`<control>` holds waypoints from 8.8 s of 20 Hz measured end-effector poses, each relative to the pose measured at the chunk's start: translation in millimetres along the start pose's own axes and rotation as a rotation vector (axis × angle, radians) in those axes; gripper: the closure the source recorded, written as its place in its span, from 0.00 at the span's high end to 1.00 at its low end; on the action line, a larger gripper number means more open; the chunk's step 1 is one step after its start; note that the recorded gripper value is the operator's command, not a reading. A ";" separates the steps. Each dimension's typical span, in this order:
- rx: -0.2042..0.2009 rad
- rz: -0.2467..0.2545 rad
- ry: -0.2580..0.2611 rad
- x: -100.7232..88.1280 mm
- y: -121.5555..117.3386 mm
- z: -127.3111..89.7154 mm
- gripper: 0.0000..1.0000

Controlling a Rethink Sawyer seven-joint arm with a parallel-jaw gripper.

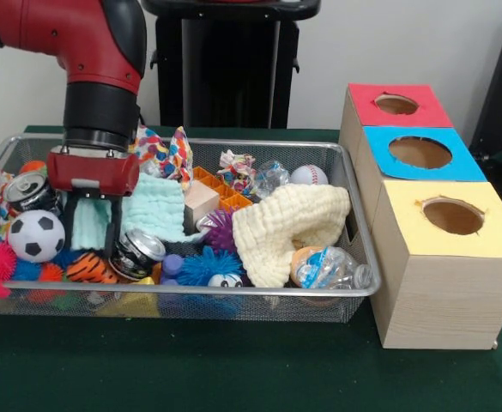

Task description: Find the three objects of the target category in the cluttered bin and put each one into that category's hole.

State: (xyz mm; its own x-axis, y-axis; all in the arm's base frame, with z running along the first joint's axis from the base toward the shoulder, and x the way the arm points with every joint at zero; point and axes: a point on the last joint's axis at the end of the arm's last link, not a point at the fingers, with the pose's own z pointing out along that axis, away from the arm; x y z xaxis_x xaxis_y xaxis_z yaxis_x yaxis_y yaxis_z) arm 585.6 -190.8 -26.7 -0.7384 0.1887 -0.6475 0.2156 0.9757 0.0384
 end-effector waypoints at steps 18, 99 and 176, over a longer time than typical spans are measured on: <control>-0.102 0.060 -0.049 -44.0 48.0 12.6 1.00; 0.099 -0.042 -0.006 19.1 13.2 28.9 1.00; 0.036 -0.154 -0.008 20.6 21.7 40.4 0.00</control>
State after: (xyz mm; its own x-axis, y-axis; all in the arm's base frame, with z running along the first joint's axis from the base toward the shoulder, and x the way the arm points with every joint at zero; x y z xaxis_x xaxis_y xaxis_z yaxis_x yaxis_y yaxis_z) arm 600.9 -170.2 -70.0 -0.7597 0.0363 -0.6493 0.1232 0.9884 -0.0888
